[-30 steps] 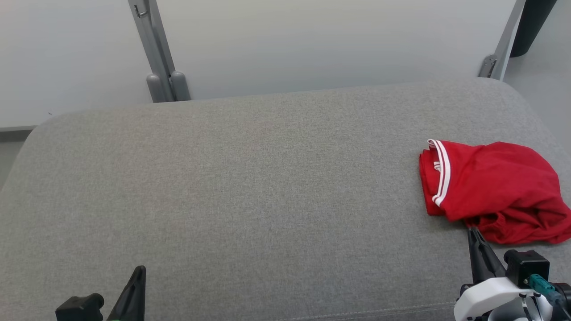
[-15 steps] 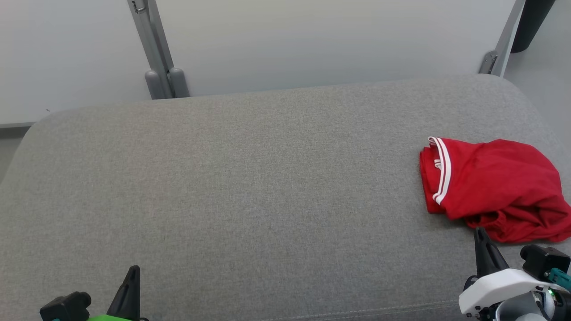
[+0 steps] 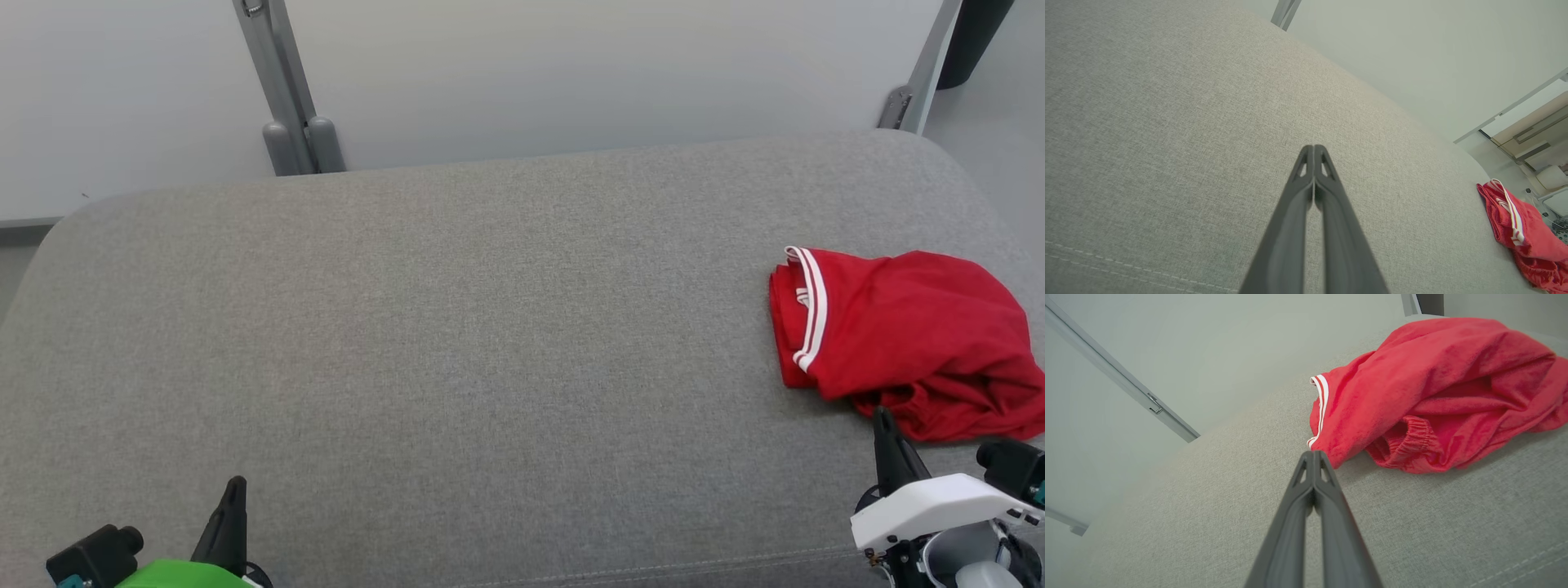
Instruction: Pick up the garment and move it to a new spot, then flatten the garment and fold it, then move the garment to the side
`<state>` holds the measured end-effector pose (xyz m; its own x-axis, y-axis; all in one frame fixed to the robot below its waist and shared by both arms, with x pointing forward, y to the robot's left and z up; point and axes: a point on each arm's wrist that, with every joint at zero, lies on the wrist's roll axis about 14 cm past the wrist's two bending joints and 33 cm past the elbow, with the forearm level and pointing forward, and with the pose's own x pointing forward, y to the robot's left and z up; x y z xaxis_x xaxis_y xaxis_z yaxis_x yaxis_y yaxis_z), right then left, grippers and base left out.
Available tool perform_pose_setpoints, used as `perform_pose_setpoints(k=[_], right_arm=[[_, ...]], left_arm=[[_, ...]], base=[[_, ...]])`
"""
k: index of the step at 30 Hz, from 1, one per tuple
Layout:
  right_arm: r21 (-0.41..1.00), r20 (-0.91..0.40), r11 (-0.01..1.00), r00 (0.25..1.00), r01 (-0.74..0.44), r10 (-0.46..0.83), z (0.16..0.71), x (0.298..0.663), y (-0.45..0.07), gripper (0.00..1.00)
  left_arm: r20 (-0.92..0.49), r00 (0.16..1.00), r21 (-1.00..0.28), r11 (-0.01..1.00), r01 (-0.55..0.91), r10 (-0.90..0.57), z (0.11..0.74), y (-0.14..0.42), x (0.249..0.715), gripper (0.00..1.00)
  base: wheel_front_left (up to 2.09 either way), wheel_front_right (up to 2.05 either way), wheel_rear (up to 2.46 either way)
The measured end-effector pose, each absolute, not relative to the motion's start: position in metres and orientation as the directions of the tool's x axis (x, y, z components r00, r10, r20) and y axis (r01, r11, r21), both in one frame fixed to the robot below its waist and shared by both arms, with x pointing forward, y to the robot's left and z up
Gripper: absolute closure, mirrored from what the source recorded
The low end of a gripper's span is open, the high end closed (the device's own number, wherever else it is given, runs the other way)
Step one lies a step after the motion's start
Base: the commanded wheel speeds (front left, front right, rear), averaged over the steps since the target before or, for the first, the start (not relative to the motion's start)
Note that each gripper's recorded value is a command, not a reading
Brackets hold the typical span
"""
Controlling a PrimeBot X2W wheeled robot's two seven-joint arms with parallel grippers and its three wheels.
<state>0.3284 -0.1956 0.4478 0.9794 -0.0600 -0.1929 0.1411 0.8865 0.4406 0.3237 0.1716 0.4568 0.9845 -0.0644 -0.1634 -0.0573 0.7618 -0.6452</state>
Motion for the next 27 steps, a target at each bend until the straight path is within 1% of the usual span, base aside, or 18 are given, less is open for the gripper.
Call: perform_pose_setpoints(k=[5, 12, 22, 27], right_arm=[[0.495, -0.206, 0.854, 0.977, 0.159, -0.062, 0.446, 0.33, -0.197, 1.0], [0.596, -0.22, 0.782, 0.974, 0.184, -0.061, 0.446, 0.335, -0.198, 1.0], [0.709, -0.228, 0.676, 0.972, 0.202, -0.052, 0.447, 0.34, -0.199, 1.0], [0.759, -0.223, 0.618, 0.974, 0.204, -0.047, 0.45, 0.345, -0.2, 1.0]], left_arm=[[-0.17, 0.984, -0.671, 0.738, -0.07, -0.062, 0.456, 0.174, 0.325, 1.0], [-0.179, 0.982, -0.743, 0.662, -0.101, -0.051, 0.456, 0.176, 0.332, 1.0], [-0.179, 0.983, -0.807, 0.579, -0.118, -0.049, 0.458, 0.179, 0.339, 1.0], [-0.181, 0.982, -0.845, 0.519, -0.131, -0.047, 0.458, 0.179, 0.342, 1.0]], base=[[0.0, 0.0, 0.0], [0.0, 0.0, 0.0], [0.0, 0.0, 0.0], [0.0, 0.0, 0.0]])
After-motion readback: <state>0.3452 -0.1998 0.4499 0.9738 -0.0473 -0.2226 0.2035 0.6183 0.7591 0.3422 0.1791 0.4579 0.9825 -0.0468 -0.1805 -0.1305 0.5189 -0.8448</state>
